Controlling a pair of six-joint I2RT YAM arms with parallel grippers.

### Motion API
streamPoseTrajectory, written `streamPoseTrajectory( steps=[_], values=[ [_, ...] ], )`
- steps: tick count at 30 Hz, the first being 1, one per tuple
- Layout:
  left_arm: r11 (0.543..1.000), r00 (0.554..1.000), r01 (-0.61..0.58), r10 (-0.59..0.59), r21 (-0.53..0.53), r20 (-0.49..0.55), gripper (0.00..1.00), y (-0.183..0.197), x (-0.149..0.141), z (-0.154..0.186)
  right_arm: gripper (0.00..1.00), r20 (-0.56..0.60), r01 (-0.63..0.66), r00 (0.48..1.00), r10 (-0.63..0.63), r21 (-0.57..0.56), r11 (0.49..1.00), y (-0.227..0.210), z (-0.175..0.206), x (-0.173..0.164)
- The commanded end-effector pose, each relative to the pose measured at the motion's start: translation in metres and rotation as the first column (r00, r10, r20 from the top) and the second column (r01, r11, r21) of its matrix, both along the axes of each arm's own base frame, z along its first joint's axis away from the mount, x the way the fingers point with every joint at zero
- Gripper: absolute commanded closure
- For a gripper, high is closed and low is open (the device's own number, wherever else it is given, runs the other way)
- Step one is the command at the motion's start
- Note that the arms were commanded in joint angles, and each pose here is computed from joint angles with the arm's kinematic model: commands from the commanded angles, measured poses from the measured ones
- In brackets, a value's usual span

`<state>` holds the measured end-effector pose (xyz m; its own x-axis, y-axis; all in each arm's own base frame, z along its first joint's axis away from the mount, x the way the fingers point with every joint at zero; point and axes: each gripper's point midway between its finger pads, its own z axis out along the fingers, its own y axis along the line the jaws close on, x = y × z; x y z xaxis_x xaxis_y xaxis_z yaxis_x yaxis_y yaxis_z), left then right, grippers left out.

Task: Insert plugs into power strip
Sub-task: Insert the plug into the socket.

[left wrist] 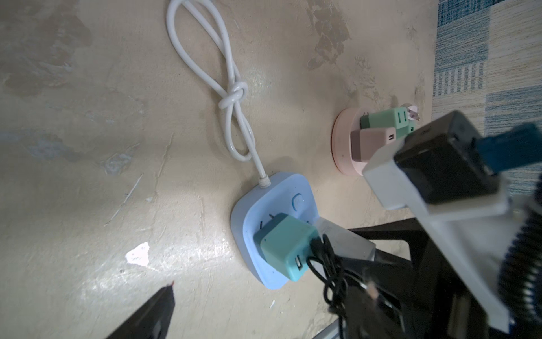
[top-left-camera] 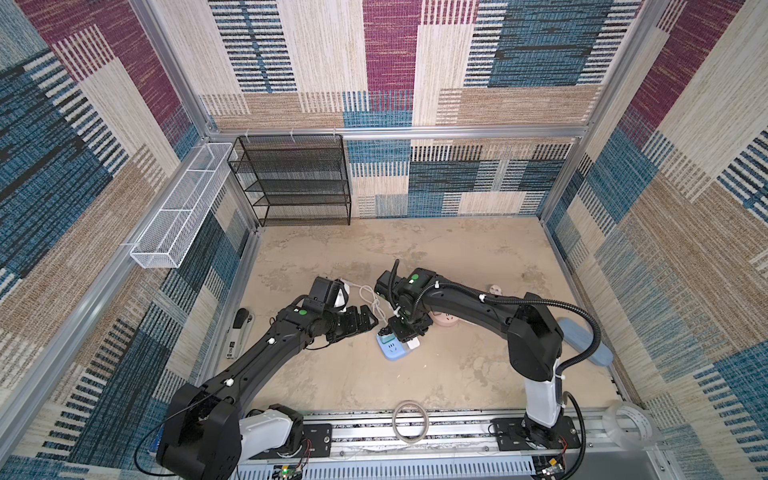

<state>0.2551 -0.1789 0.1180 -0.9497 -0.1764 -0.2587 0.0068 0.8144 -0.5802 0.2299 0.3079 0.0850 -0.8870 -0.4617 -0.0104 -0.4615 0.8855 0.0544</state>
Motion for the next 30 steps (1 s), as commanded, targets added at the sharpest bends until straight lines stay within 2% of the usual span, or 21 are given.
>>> streamPoseTrajectory(
  steps=[1, 11, 17, 23, 30],
  values=[
    [1.0, 1.0, 0.004, -0.004, -0.028, 0.009, 0.04, -0.005, 0.003, 0.003, 1.0, -0.021, 0.0, 1.0, 0.0, -0.021, 1.0, 0.0, -0.007, -0.002],
    [0.999, 1.0, 0.005, -0.004, -0.044, 0.021, 0.04, -0.007, 0.006, 0.003, 1.0, -0.057, -0.042, 0.997, 0.043, 0.004, 0.999, 0.032, -0.042, 0.023],
    [0.999, 1.0, 0.004, -0.004, -0.05, 0.017, 0.04, -0.008, 0.005, -0.001, 1.0, -0.087, -0.007, 0.996, 0.011, 0.045, 0.999, 0.04, -0.065, 0.028],
    [0.999, 1.0, -0.007, 0.007, -0.036, 0.02, 0.04, -0.005, 0.004, 0.001, 1.0, 0.003, 0.134, 0.991, -0.135, 0.056, 0.989, 0.032, -0.057, 0.051],
    [0.999, 0.999, -0.037, 0.037, -0.001, 0.032, 0.04, 0.004, 0.004, 0.013, 1.0, 0.127, 0.302, 0.94, -0.318, 0.129, 0.945, 0.045, -0.023, 0.103]
  ],
)
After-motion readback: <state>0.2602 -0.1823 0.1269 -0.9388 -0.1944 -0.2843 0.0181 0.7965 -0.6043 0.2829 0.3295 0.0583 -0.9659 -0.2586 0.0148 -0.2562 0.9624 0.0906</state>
